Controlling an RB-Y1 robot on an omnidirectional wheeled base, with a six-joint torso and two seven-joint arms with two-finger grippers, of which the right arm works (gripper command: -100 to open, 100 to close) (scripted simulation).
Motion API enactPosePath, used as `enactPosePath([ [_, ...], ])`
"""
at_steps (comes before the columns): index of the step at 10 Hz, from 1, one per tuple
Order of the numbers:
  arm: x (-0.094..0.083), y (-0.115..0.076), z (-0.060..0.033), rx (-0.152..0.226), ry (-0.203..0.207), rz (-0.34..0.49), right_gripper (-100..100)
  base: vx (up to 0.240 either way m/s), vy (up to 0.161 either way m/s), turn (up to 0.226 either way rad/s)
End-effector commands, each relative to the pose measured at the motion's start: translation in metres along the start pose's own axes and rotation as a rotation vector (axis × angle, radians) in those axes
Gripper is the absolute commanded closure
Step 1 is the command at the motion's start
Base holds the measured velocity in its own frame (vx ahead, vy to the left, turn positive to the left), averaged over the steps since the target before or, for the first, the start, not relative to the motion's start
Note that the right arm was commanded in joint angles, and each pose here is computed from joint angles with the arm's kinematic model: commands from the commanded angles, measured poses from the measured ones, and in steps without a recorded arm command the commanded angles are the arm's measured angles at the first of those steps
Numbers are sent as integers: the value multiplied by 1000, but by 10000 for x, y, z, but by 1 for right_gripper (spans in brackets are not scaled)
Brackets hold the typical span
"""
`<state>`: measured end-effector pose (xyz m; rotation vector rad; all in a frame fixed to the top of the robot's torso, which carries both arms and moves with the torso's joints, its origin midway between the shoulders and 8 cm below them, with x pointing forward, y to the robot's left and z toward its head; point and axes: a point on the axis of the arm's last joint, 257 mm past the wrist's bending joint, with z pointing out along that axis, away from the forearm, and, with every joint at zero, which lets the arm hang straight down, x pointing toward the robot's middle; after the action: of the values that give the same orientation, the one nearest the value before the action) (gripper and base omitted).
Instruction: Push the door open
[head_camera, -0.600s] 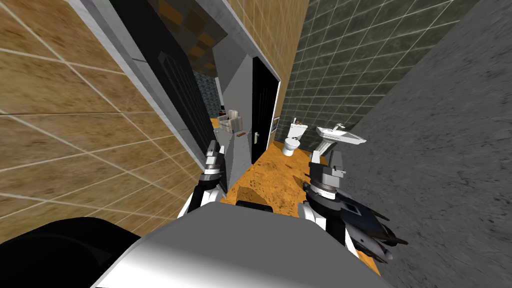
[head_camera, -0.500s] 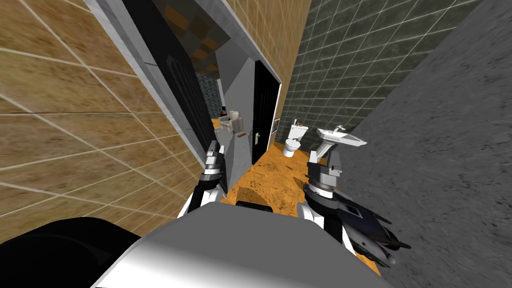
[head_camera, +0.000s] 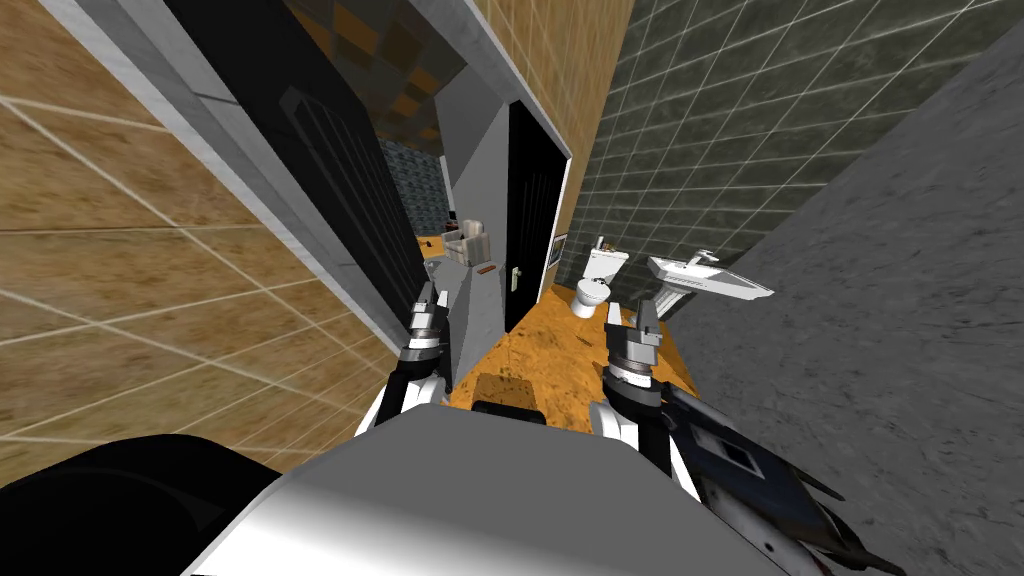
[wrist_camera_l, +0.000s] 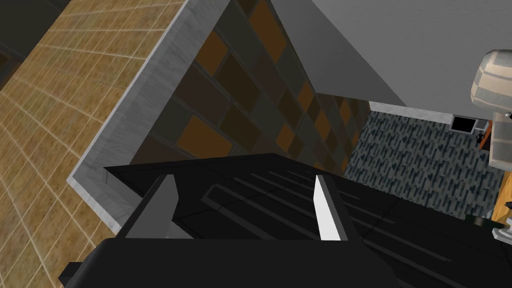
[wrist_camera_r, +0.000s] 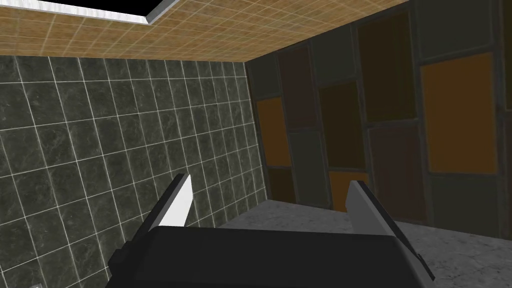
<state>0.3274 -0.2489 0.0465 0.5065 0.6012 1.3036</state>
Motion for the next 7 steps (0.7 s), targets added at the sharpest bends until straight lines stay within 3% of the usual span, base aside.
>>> enactPosePath([
  [1,88,-129,-32,26,15,21,-100,172,-59,124],
  [7,423,-635,-118,130,75,98,-100,166,-96,135],
])
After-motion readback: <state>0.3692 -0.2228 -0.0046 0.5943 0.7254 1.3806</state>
